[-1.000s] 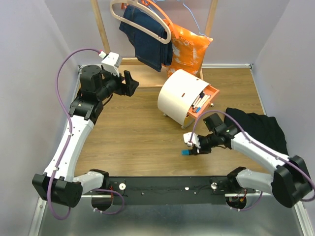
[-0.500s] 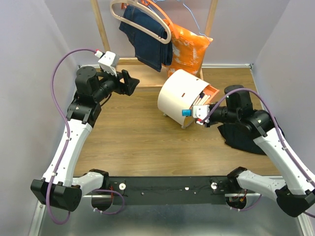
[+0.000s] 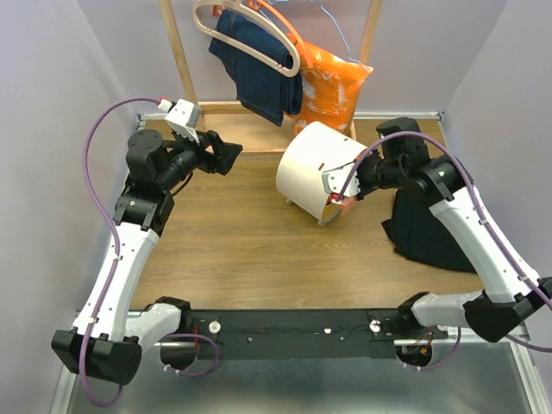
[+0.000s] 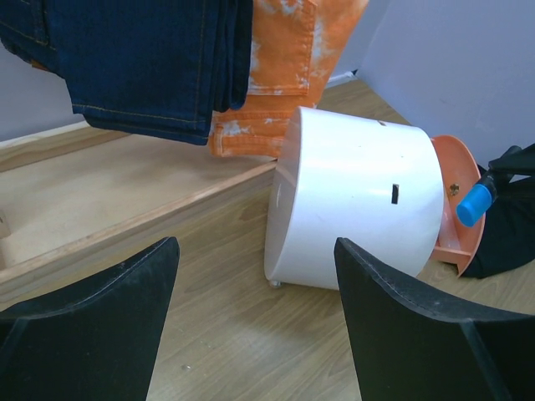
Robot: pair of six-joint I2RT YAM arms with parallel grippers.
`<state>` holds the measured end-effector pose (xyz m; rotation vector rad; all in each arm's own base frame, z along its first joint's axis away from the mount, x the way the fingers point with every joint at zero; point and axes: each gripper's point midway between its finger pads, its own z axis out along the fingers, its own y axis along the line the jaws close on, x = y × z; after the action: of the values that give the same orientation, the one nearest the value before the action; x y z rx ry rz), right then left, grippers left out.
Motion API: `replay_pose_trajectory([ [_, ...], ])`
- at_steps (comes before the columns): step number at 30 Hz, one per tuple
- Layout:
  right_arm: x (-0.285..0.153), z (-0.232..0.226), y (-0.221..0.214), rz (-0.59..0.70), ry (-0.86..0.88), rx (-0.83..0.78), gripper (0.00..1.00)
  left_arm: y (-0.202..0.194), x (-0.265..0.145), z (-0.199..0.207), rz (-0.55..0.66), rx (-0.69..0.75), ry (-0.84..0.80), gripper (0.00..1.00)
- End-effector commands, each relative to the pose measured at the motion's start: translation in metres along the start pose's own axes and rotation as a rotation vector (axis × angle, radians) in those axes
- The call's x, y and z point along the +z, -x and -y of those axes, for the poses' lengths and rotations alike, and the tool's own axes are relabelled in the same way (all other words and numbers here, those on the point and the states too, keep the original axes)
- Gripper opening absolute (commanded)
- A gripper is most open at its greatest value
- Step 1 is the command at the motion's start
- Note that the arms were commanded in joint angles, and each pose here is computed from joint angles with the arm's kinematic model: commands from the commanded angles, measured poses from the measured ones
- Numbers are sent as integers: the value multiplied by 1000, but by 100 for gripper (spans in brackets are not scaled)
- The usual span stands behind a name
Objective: Sort the stationery into containers
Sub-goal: Place the pen in the drawer.
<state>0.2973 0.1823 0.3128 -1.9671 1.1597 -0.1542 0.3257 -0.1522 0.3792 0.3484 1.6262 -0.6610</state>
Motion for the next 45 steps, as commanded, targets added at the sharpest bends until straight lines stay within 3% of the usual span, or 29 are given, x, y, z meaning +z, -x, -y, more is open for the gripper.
replay_pose_trajectory([
  [1, -10, -8, -18, -80, 79, -77, 10, 10, -11, 6, 51, -1, -18, 84],
  [19, -18, -15, -59, -206, 171, -138, 11, 13, -15, -4, 92, -67, 4, 84],
  [26, -12, -13, -63, -216, 140, -158, 37, 10, -17, -8, 92, -46, 13, 84],
  [35, -14, -7, -64, -224, 107, -151, 57, 8, -15, -7, 101, -58, -4, 84],
  [38, -19, -2, -63, -229, 81, -142, 58, 7, -14, -8, 98, -63, -7, 84],
  [41, -28, 11, -58, -227, 22, -89, 57, 6, -12, -7, 96, -76, -20, 84],
  [43, -32, 19, -54, -212, -40, 32, 57, 3, -8, -6, 87, -89, -34, 87],
  [44, -35, 24, -50, -202, -72, 85, 53, 2, -7, -6, 85, -93, -40, 97],
  [45, -36, 23, -49, -192, -97, 198, 49, 3, -5, -5, 82, -94, -47, 99],
])
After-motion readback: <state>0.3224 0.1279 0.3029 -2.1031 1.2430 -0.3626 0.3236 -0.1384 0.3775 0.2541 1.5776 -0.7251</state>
